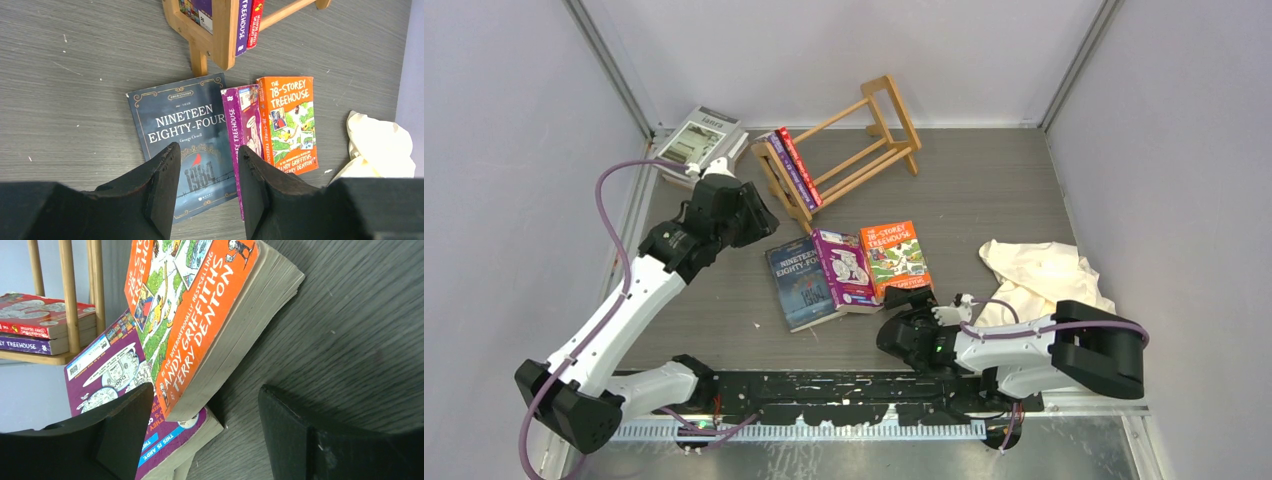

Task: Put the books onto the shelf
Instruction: Pick up the book from the center of the board.

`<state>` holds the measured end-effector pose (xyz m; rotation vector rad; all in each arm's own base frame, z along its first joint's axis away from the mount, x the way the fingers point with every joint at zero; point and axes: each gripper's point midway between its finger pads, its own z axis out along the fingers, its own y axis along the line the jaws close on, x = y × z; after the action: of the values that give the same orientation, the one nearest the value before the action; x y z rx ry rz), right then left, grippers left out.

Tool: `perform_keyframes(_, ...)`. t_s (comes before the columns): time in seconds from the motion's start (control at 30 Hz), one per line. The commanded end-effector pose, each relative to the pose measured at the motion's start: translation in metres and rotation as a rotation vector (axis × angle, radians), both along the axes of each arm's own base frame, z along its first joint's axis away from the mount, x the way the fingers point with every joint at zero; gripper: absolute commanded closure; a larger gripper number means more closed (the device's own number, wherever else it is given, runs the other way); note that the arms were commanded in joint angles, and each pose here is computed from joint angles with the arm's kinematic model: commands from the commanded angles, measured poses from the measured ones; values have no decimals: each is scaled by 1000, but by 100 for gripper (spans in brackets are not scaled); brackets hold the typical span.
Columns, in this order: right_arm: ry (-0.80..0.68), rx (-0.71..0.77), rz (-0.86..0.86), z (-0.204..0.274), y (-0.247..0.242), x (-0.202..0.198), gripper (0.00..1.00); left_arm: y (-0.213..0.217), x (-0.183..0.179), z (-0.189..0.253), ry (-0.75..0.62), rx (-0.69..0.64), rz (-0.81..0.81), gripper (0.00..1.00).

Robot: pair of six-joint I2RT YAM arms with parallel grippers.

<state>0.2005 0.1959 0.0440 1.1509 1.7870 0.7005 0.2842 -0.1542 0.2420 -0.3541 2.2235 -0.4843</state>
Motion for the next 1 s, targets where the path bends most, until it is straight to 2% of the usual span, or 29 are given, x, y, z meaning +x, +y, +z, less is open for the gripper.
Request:
perform_keyframes(0.0, -58, 219, -138, 9, 0, 10, 18, -6, 9, 13, -53, -13, -13, 53)
perform_keyframes(0.43, -54, 306, -204, -10, 0, 23, 18, -7, 16, 9, -47, 7, -13, 53)
perform_keyframes(0.57, -45, 297, -220, -13, -7, 31, 21, -8, 18, 9, -48, 11, -10, 53)
perform_keyframes(0.8, -14, 306, -242, -23, -15, 41, 34, -8, 19, 10, -48, 5, -4, 53)
perform_keyframes(0.87, -9, 314, -241, -26, -15, 41, 41, -9, 20, 10, -48, 1, -2, 53)
perform_keyframes(0.97, -4, 322, -233, -28, -15, 40, 56, -8, 19, 13, -52, -5, 1, 53)
